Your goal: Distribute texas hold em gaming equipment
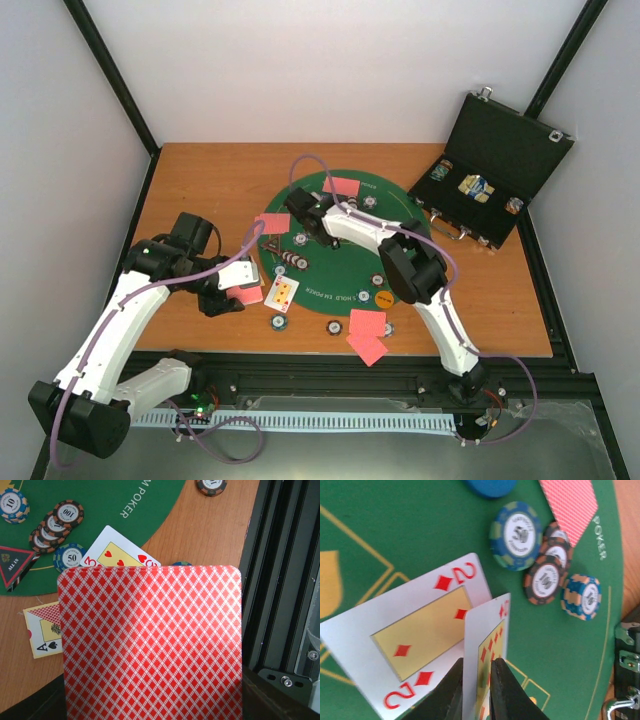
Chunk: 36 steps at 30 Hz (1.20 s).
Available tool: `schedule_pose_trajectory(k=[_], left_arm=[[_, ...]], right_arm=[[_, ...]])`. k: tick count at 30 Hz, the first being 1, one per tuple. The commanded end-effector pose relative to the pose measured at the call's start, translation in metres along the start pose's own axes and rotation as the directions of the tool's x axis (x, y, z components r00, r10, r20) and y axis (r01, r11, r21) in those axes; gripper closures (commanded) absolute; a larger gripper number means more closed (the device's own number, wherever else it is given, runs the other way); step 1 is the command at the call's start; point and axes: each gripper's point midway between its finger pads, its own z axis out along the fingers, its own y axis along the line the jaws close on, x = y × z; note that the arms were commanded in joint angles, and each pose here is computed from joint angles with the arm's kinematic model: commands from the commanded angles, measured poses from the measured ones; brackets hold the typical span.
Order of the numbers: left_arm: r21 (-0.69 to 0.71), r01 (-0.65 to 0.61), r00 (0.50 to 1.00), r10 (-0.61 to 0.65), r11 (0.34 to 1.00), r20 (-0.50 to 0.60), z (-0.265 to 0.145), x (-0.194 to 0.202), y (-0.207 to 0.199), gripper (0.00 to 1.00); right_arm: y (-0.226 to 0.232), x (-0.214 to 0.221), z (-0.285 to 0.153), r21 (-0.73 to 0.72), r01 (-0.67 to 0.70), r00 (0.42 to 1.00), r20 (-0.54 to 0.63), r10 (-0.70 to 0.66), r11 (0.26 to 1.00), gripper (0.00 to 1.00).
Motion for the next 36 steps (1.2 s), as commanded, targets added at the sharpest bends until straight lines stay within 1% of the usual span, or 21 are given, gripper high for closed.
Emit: schedule_pose_trajectory(k=[1, 4, 5, 6, 7, 10, 11, 13, 15, 17, 19, 21, 23, 25, 26, 27, 30, 36], left_arm=[[-0.019, -0.019, 0.999, 0.02, 1.0, 0.039, -0.007, -0.009, 0.002, 0.48], [-0.02, -0.018, 0.999, 0.019, 1.0, 0.044, -0.009, -0.011, 0.003, 0.48], [-0.023, -0.018, 0.999, 0.019, 1.0, 0.044, -0.009, -0.011, 0.003, 0.48], [-0.023, -0.018, 0.999, 0.019, 1.0, 0.044, -0.009, -0.011, 0.003, 0.48], [-0.025, -0.02, 0.999, 0.021, 1.0, 0.045, -0.01, -0.012, 0.003, 0.48], [-0.028, -0.02, 0.999, 0.021, 0.999, 0.046, -0.011, -0.012, 0.004, 0.48], [-0.028, -0.02, 0.999, 0.021, 0.999, 0.047, -0.011, -0.013, 0.004, 0.48], [-0.027, -0.019, 0.999, 0.021, 0.999, 0.05, -0.012, -0.013, 0.003, 0.48], [-0.028, -0.019, 0.998, 0.02, 0.999, 0.054, -0.012, -0.014, 0.002, 0.48], [-0.029, -0.018, 0.998, 0.02, 0.999, 0.058, -0.013, -0.014, 0.003, 0.48], [-0.03, -0.016, 0.998, 0.018, 0.999, 0.06, -0.014, -0.015, 0.003, 0.48], [-0.029, -0.016, 0.998, 0.018, 0.999, 0.063, -0.015, -0.016, 0.003, 0.48], [-0.03, -0.018, 0.998, 0.02, 0.999, 0.066, -0.016, -0.017, 0.002, 0.48], [-0.032, -0.02, 0.998, 0.022, 0.999, 0.065, -0.016, -0.016, 0.002, 0.48], [-0.033, -0.02, 0.998, 0.022, 0.999, 0.064, -0.016, -0.016, 0.002, 0.48], [-0.032, -0.02, 0.998, 0.022, 0.999, 0.064, -0.016, -0.016, 0.002, 0.48], [-0.033, -0.022, 0.998, 0.024, 0.999, 0.062, -0.016, -0.016, 0.003, 0.48], [-0.035, -0.021, 0.998, 0.024, 0.999, 0.064, -0.016, -0.017, 0.004, 0.48]], right_arm=[[0.021, -0.009, -0.009, -0.064, 0.01, 0.999, 0.031, -0.008, 0.998, 0.83], [0.027, -0.012, -0.018, -0.128, -0.022, 0.999, 0.039, 0.027, 0.992, 0.81], [0.03, -0.013, -0.022, -0.162, -0.032, 0.998, 0.043, 0.04, 0.986, 0.79], [0.031, -0.015, -0.028, -0.191, -0.041, 0.997, 0.051, 0.052, 0.981, 0.75], [0.033, -0.016, -0.032, -0.218, -0.047, 0.997, 0.055, 0.06, 0.975, 0.68], [0.033, -0.018, -0.048, -0.277, -0.065, 0.994, 0.064, 0.086, 0.959, 0.58], [0.032, -0.019, -0.054, -0.296, -0.076, 0.992, 0.07, 0.101, 0.952, 0.55], [0.029, -0.021, -0.069, -0.345, -0.113, 0.986, 0.079, 0.149, 0.932, 0.53], [0.022, -0.027, -0.094, -0.419, -0.183, 0.965, 0.095, 0.243, 0.89, 0.49], [0.017, -0.033, -0.126, -0.525, -0.247, 0.93, 0.108, 0.351, 0.815, 0.45], [0.032, -0.032, -0.161, -0.695, -0.275, 0.894, 0.07, 0.443, 0.665, 0.41], [0.041, -0.03, -0.199, -0.825, -0.272, 0.855, 0.029, 0.518, 0.495, 0.36], [0.052, -0.023, -0.23, -0.904, -0.255, 0.826, -0.019, 0.563, 0.344, 0.32], [0.064, -0.015, -0.253, -0.946, -0.232, 0.811, -0.061, 0.582, 0.225, 0.29], [0.069, -0.01, -0.263, -0.958, -0.224, 0.811, -0.082, 0.58, 0.178, 0.28], [0.078, -0.004, -0.269, -0.964, -0.23, 0.815, -0.114, 0.568, 0.136, 0.26], [0.099, 0.009, -0.283, -0.974, -0.219, 0.831, -0.154, 0.535, 0.061, 0.25], [0.129, 0.021, -0.303, -0.981, -0.187, 0.846, -0.183, 0.5, -0.043, 0.24]])
